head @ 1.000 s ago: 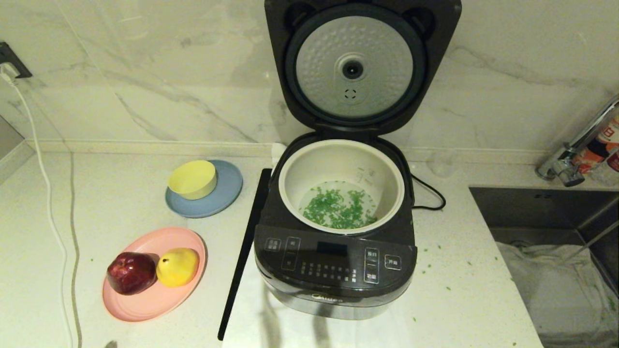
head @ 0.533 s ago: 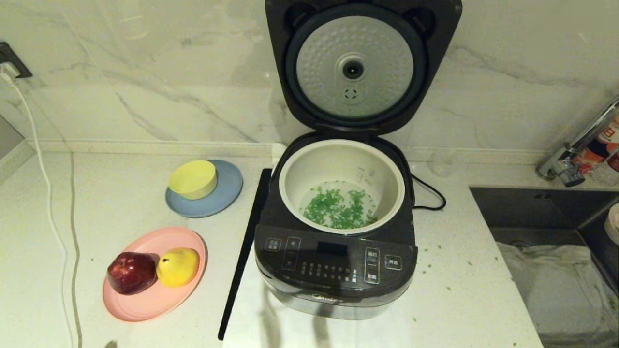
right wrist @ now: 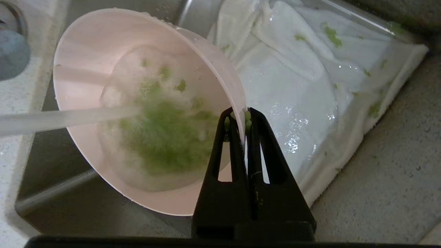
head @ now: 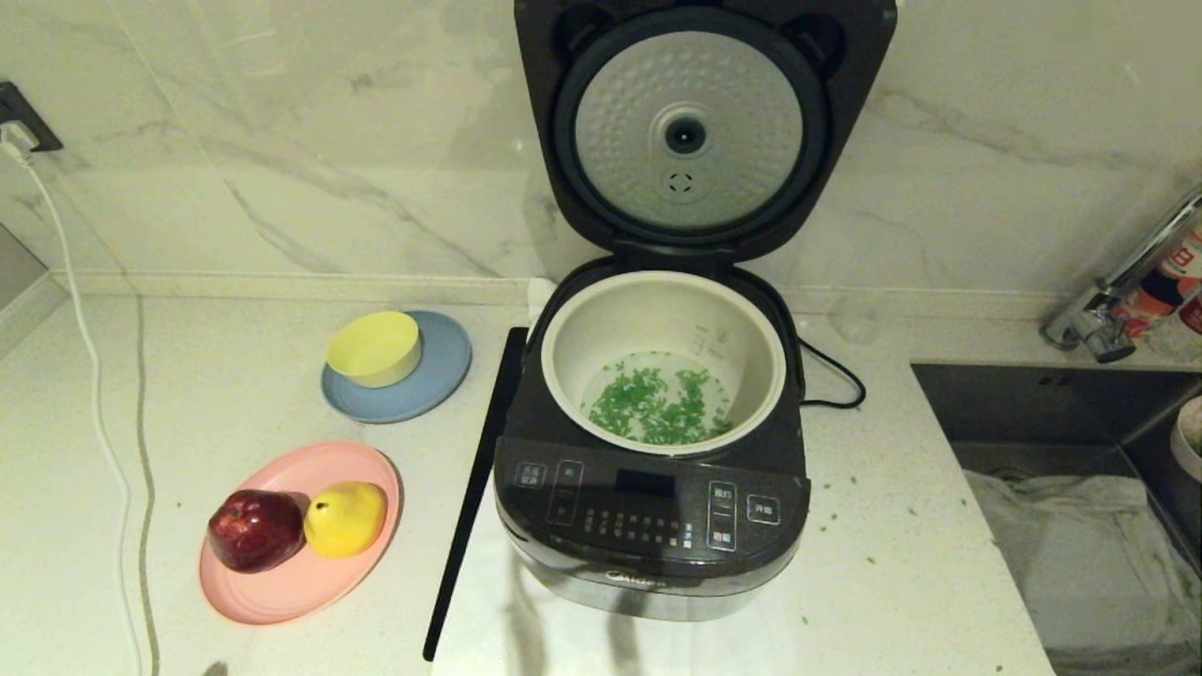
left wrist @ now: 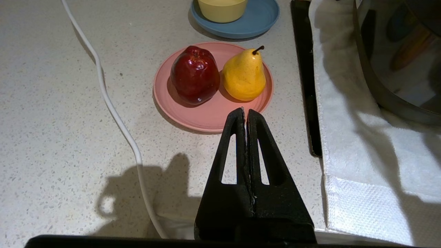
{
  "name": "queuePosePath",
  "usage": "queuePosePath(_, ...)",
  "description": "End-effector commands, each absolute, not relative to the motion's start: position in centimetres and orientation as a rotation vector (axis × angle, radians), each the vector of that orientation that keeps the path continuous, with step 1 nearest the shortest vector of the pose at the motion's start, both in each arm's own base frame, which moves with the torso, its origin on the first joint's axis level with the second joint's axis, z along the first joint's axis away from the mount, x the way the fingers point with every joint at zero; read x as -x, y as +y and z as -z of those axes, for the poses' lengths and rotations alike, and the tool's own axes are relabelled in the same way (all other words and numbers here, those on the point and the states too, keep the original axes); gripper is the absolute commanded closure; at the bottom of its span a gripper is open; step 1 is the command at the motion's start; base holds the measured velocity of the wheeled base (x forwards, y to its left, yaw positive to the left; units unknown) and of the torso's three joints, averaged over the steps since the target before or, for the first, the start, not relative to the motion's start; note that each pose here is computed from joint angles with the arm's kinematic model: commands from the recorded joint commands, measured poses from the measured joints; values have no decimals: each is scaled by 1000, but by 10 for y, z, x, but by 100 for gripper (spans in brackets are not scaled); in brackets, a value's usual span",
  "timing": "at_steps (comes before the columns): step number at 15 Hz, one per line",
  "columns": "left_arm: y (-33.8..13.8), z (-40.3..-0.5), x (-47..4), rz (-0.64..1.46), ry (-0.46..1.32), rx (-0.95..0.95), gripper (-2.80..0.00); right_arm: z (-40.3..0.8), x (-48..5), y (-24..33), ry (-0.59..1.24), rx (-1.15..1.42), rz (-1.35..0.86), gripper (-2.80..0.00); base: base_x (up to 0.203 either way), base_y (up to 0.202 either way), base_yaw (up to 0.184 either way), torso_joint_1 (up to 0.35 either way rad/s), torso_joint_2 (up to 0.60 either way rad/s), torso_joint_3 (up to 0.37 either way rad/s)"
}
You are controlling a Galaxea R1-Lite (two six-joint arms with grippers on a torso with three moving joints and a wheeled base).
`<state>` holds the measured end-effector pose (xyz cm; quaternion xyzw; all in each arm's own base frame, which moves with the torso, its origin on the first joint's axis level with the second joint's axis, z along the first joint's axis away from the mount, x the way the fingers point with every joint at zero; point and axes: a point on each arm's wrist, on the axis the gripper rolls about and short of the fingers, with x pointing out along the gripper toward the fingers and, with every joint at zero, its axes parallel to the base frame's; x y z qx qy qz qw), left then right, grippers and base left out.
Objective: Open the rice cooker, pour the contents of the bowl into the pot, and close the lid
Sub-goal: Fill a bowl with water from the tap
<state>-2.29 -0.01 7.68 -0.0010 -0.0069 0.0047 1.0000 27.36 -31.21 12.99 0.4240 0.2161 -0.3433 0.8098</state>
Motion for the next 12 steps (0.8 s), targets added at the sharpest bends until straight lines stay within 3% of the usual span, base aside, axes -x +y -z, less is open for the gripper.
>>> queuePosePath(1, 0, -74, 22, -11, -4, 2, 0, -133, -272, -310, 458, -909, 733, 0, 0, 0, 0, 0, 0, 0)
queuePosePath(7, 0, -74, 22, -10, -5, 2, 0, -138, -264, -298, 551, -978, 686, 0, 0, 0, 0, 0, 0, 0)
queuePosePath(12, 0, -74, 22, -11, -4, 2, 0, -134, -256, -264, 803, -1102, 546, 0, 0, 0, 0, 0, 0, 0)
